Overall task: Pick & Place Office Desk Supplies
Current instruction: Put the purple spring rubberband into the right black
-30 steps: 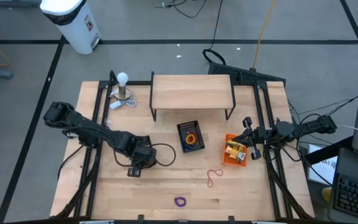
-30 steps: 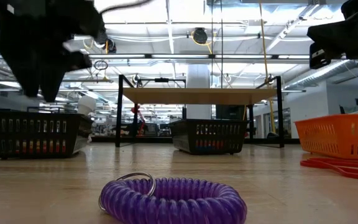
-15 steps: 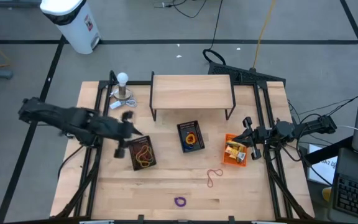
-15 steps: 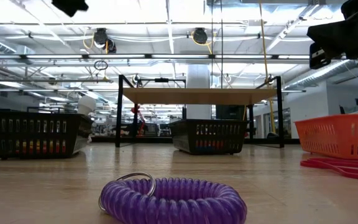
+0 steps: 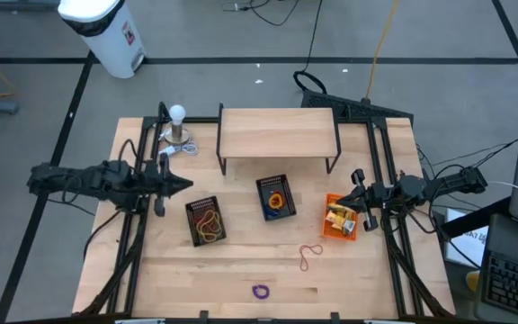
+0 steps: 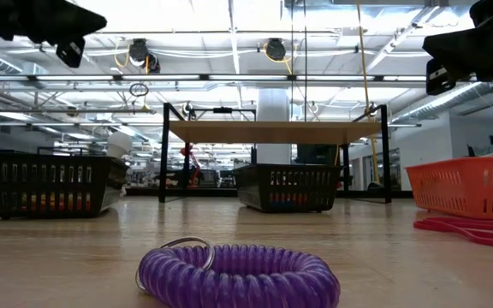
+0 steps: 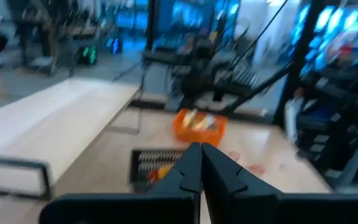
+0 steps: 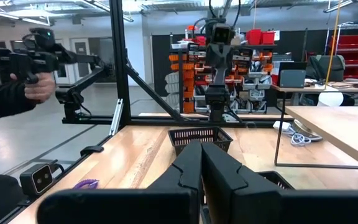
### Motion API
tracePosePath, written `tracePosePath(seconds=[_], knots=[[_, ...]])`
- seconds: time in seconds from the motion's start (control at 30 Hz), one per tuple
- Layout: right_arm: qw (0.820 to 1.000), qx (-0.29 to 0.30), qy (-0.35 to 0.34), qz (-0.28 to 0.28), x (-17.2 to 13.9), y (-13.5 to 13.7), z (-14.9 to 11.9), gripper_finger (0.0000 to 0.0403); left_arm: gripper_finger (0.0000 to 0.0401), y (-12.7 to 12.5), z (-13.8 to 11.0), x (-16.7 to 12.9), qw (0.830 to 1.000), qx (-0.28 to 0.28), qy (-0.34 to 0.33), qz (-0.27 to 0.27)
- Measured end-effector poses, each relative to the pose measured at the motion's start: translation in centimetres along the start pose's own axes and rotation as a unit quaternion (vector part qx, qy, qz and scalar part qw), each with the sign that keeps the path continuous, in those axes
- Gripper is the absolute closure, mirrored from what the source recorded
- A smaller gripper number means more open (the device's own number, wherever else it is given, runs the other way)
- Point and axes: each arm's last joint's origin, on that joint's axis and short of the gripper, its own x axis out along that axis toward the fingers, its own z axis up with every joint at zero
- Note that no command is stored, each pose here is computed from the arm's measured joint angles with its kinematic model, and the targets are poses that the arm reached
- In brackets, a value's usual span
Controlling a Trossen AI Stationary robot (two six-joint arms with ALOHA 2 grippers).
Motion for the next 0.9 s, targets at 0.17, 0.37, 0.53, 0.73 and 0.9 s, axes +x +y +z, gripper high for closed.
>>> tracePosePath(seconds=[0.17, 0.37, 0.53, 0.73, 0.9], knots=[[1.000, 0.000, 0.000, -0.002, 0.0, 0.0, 0.0, 0.0401, 0.0399, 0.2, -2.9, 0.2, 1.000, 0.004, -0.025, -0.012], [1.000, 0.000, 0.000, -0.002, 0.0, 0.0, 0.0, 0.0401, 0.0398, 0.5, -5.1, 0.6, 1.000, -0.001, -0.008, -0.005], [1.000, -0.001, 0.000, -0.002, 0.0, 0.0, 0.0, 0.0401, 0.0399, 0.7, -6.8, 0.8, 1.000, 0.002, 0.014, 0.001], [1.000, -0.002, 0.004, -0.002, 0.0, 0.0, -0.1, 0.0401, 0.0399, 0.8, -8.6, 1.0, 1.000, -0.005, 0.028, 0.004], [1.000, -0.002, 0.004, -0.002, 0.0, 0.0, -0.1, 0.0401, 0.0398, 0.9, -8.8, 1.0, 1.000, -0.001, 0.024, 0.004]])
